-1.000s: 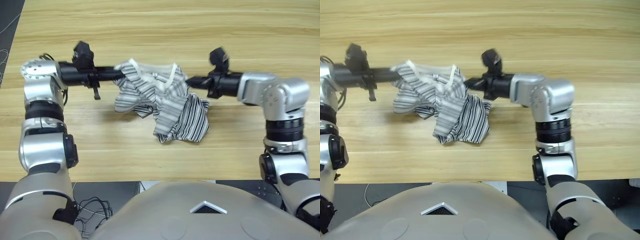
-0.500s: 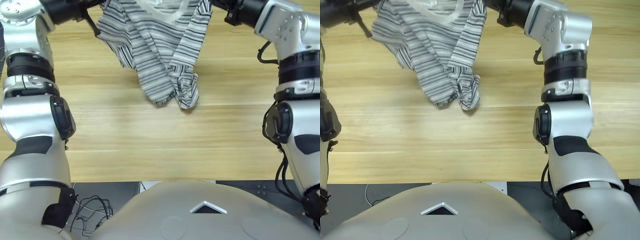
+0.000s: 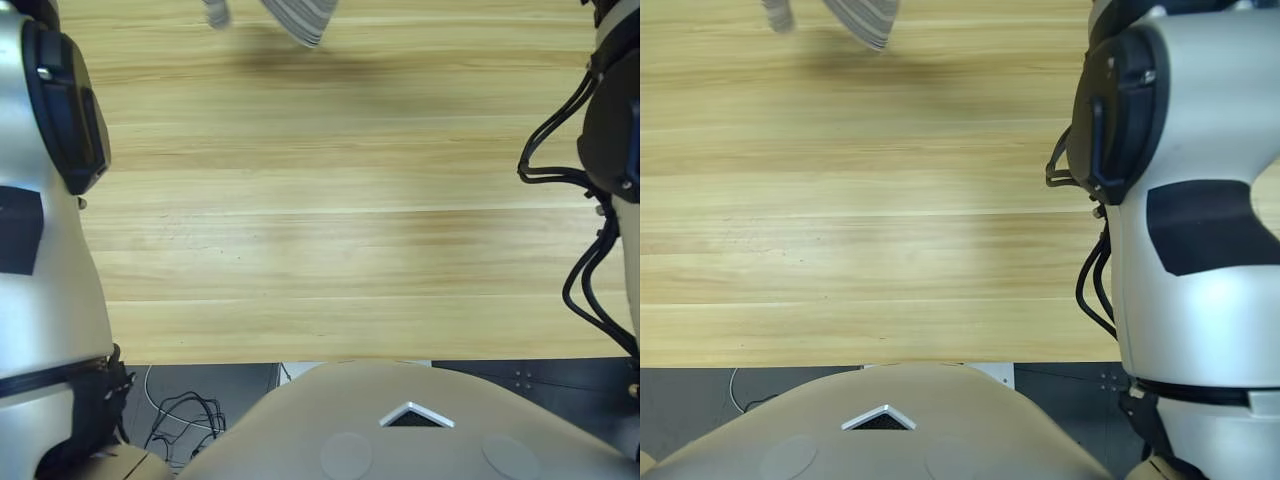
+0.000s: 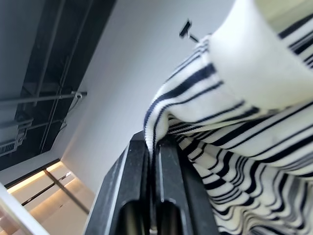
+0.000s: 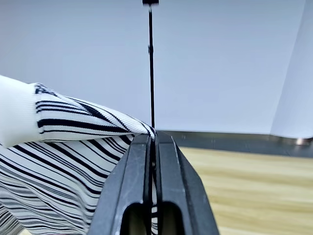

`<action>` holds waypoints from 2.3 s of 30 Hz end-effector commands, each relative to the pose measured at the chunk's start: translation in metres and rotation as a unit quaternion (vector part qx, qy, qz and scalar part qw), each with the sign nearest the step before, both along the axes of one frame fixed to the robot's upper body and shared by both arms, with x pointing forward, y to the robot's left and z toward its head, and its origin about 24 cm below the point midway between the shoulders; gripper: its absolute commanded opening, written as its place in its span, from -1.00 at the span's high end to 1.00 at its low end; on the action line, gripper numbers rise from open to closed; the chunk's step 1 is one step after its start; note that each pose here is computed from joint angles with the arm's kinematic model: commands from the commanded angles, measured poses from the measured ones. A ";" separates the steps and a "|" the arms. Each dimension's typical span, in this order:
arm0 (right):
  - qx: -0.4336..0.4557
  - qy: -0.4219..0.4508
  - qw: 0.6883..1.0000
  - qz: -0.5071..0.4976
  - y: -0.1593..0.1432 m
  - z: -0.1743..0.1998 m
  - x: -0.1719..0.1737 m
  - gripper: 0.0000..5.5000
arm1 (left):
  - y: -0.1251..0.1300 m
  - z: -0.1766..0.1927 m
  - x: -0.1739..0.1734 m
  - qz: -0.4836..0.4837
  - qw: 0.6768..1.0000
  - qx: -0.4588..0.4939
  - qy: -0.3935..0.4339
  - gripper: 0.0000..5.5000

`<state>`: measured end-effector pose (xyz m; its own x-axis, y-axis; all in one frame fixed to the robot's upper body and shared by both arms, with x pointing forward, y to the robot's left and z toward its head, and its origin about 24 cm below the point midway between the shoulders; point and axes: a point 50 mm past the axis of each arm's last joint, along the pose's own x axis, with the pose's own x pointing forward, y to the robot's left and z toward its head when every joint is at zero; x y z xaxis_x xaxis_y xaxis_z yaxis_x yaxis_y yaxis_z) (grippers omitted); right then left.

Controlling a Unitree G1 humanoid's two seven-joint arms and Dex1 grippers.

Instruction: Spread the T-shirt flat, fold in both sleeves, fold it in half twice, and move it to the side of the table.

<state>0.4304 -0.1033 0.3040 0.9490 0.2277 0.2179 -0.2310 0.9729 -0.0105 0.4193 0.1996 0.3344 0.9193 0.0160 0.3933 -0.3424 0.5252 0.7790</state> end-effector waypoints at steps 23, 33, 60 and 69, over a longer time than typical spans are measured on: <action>-0.135 0.226 0.843 0.469 -0.053 -0.190 -0.066 0.96 | 0.034 -0.175 -0.113 -0.441 0.767 0.234 0.402 0.96; -0.183 0.268 0.727 0.605 -0.067 -0.214 -0.138 0.96 | 0.042 -0.207 -0.211 -0.496 0.561 0.238 0.618 0.96; -0.220 0.266 0.641 0.686 -0.068 -0.208 -0.180 0.70 | 0.019 -0.201 -0.243 -0.589 0.493 0.157 0.621 0.47; -0.272 0.227 0.776 0.523 -0.058 -0.231 -0.112 0.70 | 0.000 -0.247 -0.178 -0.557 0.592 0.091 0.575 0.47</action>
<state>0.3129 -0.1736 0.0782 0.1142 0.8610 -0.4956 -0.9923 0.1234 -0.0143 0.2221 0.1973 0.1176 -0.0837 -0.8355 -0.5431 0.9339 -0.2559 0.2497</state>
